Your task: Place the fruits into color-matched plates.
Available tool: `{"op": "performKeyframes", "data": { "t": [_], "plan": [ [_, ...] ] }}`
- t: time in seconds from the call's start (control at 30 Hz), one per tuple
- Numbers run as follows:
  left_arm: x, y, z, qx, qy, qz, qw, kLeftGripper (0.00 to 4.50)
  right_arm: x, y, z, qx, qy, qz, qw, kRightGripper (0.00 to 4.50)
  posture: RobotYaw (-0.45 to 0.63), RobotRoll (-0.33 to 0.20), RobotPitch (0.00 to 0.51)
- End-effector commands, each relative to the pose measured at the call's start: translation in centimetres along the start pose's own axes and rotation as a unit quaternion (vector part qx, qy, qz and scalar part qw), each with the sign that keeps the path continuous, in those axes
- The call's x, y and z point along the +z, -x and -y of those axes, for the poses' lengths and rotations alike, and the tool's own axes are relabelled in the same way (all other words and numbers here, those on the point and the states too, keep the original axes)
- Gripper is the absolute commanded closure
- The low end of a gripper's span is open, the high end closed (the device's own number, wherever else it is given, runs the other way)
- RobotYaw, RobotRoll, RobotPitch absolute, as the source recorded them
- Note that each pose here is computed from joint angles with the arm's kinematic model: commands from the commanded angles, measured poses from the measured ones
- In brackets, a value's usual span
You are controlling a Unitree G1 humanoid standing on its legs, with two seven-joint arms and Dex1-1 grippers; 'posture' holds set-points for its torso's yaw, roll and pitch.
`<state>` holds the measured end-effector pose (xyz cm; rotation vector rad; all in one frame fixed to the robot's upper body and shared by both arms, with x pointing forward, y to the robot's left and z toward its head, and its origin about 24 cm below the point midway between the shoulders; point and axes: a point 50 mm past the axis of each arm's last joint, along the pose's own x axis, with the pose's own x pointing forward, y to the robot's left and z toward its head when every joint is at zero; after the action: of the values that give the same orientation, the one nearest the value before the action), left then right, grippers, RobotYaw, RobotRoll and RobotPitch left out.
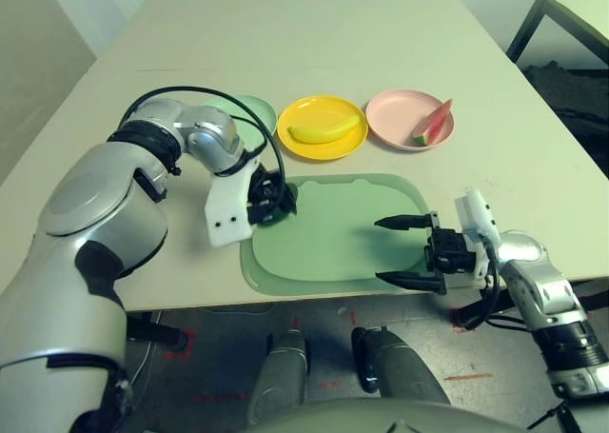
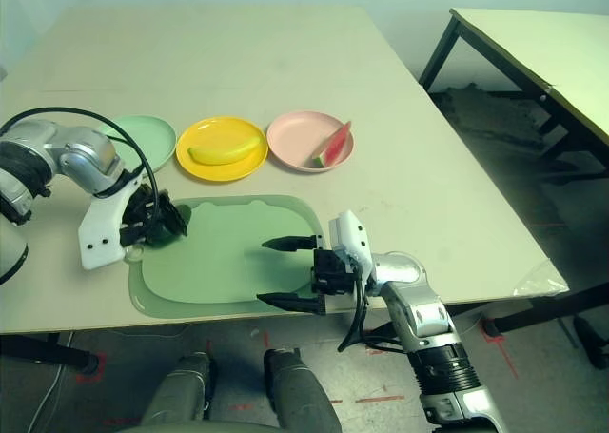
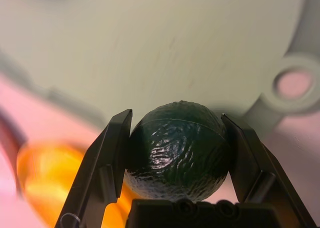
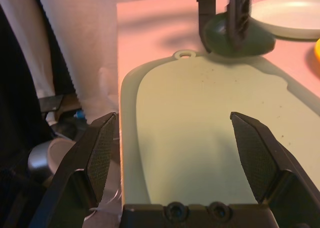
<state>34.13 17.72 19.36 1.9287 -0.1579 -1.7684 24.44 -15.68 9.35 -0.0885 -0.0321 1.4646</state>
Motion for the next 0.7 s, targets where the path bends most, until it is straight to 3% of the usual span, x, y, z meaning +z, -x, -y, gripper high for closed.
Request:
{"op": "performKeyframes", "data": {
  "t": [0.03,0.1,0.2,0.3,0.37,0.5,0.6,0.7],
  "plan": [
    [-1.3,1.4,0.8,0.028,0.099,-0.034,0.994,1.36,0.0,0.1,0.3,-0.024,-0.003,0.017,1.000,0.00,-0.08,0.000,0.123],
    [-2.1,2.1,1.1,0.056,0.163,-0.054,0.984,1.36,0.0,-0.1,0.6,-0.038,-0.004,0.025,0.999,0.00,-0.07,0.000,0.124],
    [-3.7,3.1,1.3,0.132,0.287,-0.079,0.945,1.36,0.1,-0.3,0.7,-0.049,-0.006,0.031,0.998,0.00,-0.07,0.000,0.125],
    [-5.1,4.1,1.6,0.211,0.411,-0.083,0.883,1.36,-0.1,-0.3,0.6,-0.051,-0.007,0.027,0.998,0.00,-0.07,0.000,0.126],
    [-5.5,4.4,2.0,0.238,0.454,-0.084,0.854,1.36,-0.1,-0.3,0.5,-0.052,-0.007,0.026,0.998,0.00,-0.07,0.000,0.128],
    [-6.7,5.4,4.0,0.324,0.567,-0.099,0.751,1.36,-0.1,0.1,0.6,-0.060,-0.007,0.022,0.998,0.00,-0.07,0.000,0.130],
    [-7.1,5.6,5.4,0.362,0.616,-0.107,0.692,1.36,-0.1,0.2,0.6,-0.065,-0.005,0.019,0.998,0.00,-0.06,0.000,0.132],
    [-7.5,5.8,6.7,0.428,0.670,-0.091,0.600,1.36,-0.1,0.2,0.9,-0.075,0.001,0.017,0.997,0.00,-0.07,0.000,0.139]
  ]
}}
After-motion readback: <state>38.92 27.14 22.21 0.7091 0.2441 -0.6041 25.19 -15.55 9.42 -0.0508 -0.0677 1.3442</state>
